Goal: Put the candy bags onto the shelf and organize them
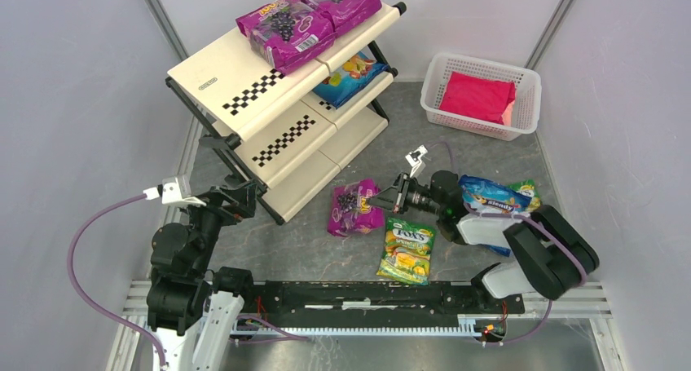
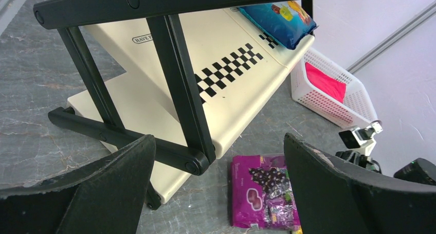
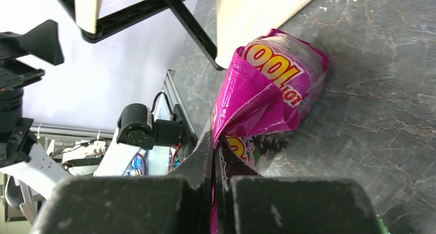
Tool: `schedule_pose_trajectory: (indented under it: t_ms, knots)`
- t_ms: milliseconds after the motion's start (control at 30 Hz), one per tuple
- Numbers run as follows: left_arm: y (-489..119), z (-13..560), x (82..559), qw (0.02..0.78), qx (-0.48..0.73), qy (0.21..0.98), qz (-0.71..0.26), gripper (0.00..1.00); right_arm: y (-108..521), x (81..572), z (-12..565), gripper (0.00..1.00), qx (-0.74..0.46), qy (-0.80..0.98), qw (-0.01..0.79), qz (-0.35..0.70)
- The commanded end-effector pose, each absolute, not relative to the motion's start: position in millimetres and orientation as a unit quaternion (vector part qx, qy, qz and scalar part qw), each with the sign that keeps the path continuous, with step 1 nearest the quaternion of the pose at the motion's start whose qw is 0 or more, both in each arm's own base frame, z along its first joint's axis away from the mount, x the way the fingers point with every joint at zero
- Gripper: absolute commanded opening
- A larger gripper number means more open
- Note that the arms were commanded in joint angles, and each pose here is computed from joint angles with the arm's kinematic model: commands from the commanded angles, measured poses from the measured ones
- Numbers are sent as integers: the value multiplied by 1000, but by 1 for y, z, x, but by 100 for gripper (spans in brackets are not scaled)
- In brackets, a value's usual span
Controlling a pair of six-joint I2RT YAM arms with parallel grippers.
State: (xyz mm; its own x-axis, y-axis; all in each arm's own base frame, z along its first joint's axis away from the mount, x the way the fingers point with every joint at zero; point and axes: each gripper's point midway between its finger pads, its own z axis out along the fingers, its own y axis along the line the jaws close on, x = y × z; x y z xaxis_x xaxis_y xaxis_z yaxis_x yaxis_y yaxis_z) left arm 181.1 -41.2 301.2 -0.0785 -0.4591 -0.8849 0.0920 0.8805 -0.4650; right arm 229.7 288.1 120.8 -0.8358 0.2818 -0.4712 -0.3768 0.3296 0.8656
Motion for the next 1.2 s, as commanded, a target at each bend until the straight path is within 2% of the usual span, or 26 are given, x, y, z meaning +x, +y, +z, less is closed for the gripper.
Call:
schedule_pose_trajectory:
  t_ms: [0, 267, 467, 700, 867, 1067, 1167]
  knots:
    - [-40, 310, 182, 685, -104, 695, -193, 100, 290, 222, 176, 0, -66, 712, 326, 618]
    - [-45, 311, 180, 685, -95, 693, -202, 100, 273, 216, 271, 0, -30, 637, 399, 658]
    - [-45, 312, 179, 687, -94, 691, -204, 100, 263, 205, 384, 0, -3, 550, 455, 700]
    - [-44, 313, 177, 690, -96, 687, -204, 100, 274, 179, 522, 0, 1, 429, 463, 775]
    - [-43, 315, 176, 694, -98, 684, -203, 100, 293, 167, 596, 0, 6, 354, 470, 808]
    - [-42, 317, 173, 698, -99, 680, -203, 100, 341, 181, 643, 0, 18, 317, 465, 826]
    - [-42, 316, 173, 697, -99, 680, -204, 100, 373, 203, 655, 0, 37, 321, 467, 823]
